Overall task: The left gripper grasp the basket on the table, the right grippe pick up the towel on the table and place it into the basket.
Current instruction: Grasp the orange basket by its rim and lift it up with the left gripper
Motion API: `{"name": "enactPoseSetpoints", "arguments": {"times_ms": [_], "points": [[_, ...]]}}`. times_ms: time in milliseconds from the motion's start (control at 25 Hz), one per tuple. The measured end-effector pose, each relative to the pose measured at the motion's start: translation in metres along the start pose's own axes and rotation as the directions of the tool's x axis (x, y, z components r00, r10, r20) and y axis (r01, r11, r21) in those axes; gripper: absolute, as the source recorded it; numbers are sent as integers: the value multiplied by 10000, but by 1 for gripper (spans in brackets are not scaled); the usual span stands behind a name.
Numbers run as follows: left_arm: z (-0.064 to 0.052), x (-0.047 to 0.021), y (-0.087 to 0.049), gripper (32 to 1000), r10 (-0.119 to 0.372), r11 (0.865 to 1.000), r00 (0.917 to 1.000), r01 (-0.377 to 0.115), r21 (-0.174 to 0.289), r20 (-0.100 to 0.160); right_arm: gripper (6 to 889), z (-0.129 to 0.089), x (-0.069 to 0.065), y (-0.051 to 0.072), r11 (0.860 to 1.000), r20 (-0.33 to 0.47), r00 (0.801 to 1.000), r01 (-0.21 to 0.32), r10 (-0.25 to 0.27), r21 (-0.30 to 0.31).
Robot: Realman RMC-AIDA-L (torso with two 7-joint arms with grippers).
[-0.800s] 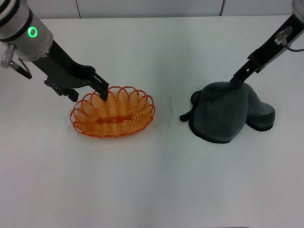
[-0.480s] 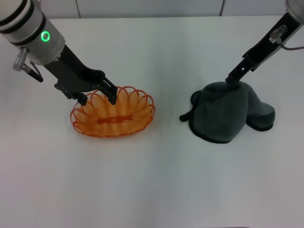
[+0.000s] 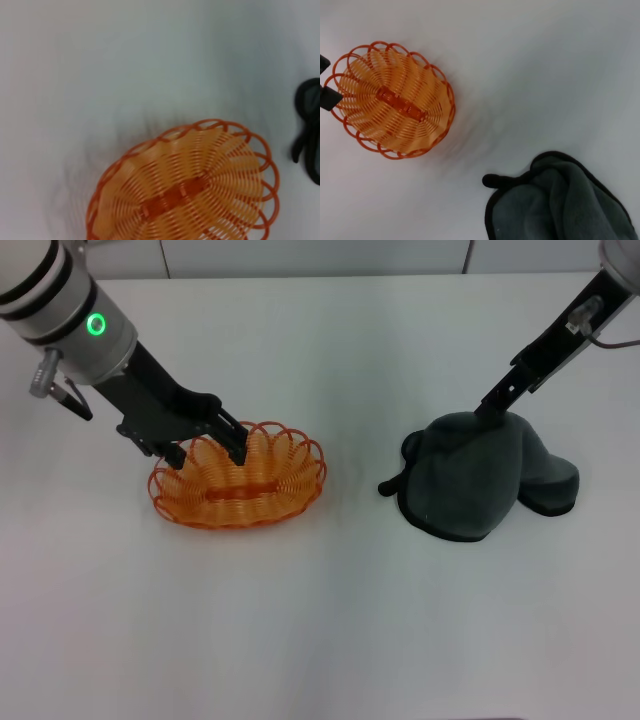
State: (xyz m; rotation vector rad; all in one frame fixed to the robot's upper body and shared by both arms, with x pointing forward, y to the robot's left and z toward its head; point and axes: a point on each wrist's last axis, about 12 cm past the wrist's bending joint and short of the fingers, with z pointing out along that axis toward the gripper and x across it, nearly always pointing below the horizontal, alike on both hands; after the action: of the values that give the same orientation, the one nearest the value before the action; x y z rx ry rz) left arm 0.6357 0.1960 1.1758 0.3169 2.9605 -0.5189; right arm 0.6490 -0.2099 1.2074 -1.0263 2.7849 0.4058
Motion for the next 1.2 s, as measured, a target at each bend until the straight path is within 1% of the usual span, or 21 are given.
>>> {"name": "enactPoseSetpoints", "arguments": {"times_ms": [40,80,120,240,440,600,720,800,1000,1120,1200], "points": [[12,11,36,832,-90,10000,10000,90,-20,-43,849,5,1,-1,10000,-1,10000,4,-4,-1],[12,11,36,831,-90,10000,10000,90,-20,-43,849,7,-1,-3,10000,10,10000,9,-9,11],[17,23,96,831,-204,9998,9998,204,-76,-6,849,9,-2,-4,10000,18,10000,12,-12,23],[0,20,167,831,-292,9993,9995,295,-221,145,849,9,-3,-4,10000,18,10000,21,-21,36],[-17,29,332,831,-490,9967,9979,517,-620,429,849,12,-5,0,9999,-46,10000,79,-79,86],[-24,37,459,831,-659,9931,9962,711,-933,577,849,23,-10,7,9999,-45,9999,110,-109,103],[-17,57,528,832,-770,9909,9948,837,-1054,662,849,24,-16,4,9998,-4,9999,115,-115,145],[-10,63,554,832,-791,9900,9946,863,-1120,673,849,24,-17,3,9998,6,9999,115,-115,153],[-8,58,566,832,-733,9900,9947,814,-1153,726,849,24,-18,2,9998,11,9999,114,-114,155],[7,66,576,832,-745,9898,9947,824,-1163,710,849,27,-19,6,9998,11,9999,126,-126,144],[38,79,589,832,-753,9898,9949,827,-1160,668,849,29,-20,8,9998,12,9999,132,-133,140]]}}
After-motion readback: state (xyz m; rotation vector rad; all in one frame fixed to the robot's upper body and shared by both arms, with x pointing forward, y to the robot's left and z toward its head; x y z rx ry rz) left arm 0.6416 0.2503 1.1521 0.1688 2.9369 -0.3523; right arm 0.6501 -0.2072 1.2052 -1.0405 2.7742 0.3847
